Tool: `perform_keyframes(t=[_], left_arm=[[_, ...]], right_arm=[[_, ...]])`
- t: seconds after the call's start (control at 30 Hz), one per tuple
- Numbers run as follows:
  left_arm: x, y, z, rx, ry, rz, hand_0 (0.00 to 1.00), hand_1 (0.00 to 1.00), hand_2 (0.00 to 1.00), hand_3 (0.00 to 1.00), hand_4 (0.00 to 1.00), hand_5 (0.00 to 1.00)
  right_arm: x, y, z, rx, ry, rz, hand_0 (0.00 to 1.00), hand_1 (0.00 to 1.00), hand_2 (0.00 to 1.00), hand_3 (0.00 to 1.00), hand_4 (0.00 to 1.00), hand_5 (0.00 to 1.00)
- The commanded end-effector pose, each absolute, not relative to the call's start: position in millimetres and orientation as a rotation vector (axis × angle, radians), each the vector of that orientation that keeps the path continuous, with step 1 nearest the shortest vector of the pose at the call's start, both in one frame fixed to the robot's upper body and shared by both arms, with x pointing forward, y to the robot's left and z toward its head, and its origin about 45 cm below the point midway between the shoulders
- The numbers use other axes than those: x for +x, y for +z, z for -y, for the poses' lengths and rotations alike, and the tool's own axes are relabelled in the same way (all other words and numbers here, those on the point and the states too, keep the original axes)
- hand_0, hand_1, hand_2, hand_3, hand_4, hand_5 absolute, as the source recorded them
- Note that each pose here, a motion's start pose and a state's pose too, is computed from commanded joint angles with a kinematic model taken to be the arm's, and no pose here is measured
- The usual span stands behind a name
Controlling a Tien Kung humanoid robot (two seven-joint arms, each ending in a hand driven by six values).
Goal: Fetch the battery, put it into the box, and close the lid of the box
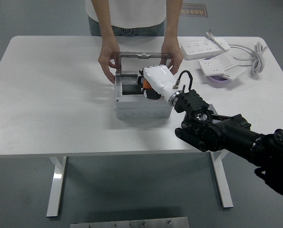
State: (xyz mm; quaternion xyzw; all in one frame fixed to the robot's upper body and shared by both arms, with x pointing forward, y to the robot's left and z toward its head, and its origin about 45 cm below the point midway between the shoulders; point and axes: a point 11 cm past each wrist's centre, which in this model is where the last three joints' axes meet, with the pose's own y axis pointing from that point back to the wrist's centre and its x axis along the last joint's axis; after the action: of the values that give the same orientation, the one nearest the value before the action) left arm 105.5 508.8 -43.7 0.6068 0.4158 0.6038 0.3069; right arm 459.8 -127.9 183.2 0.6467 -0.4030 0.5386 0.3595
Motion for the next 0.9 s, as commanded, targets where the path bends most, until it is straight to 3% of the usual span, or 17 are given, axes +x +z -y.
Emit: perform_keyframes(t=[0.53, 0.57, 0.73, 0.77, 0.9], left_arm=[[107.6, -43.1, -508.8, 1.601, 1.6, -1.098, 0.577, 0.725, 0.622, 0.538, 0.485, 0.002], [107.6, -43.2, -508.7, 1.601, 1.6, -1.098, 0.577, 0.725, 0.622, 0.537, 0.486, 0.002], [107.8, -43.3, -508.3, 1.6, 1.601, -1.098, 0.577, 0.725, 0.622, 0.537, 0.486, 0.002], [107.8, -43.3, -508.3, 1.6, 1.6, -1.098, 0.577, 0.725, 0.622, 0.538, 0.486, 0.002], [108.5, -43.2, -508.1, 1.598, 1.601, -1.097, 0.577, 0.725, 0.622, 0.538, 0.486, 0.002]], right_arm=[[460.2, 185.2, 122.7, 1.687, 1.389, 1.009, 0.206, 0.233, 0.349, 0.326, 0.048, 0.002], [460.2, 184.9, 123.0, 1.689, 1.386, 1.008, 0.273, 0.241, 0.358, 0.352, 0.069, 0.002], [461.2, 184.5, 124.1, 1.697, 1.37, 1.008, 0.273, 0.241, 0.358, 0.352, 0.069, 0.002], [461.4, 184.7, 124.2, 1.698, 1.368, 1.009, 0.322, 0.252, 0.369, 0.43, 0.113, 0.002], [462.4, 185.9, 123.8, 1.709, 1.361, 1.009, 0.322, 0.252, 0.369, 0.43, 0.113, 0.002]])
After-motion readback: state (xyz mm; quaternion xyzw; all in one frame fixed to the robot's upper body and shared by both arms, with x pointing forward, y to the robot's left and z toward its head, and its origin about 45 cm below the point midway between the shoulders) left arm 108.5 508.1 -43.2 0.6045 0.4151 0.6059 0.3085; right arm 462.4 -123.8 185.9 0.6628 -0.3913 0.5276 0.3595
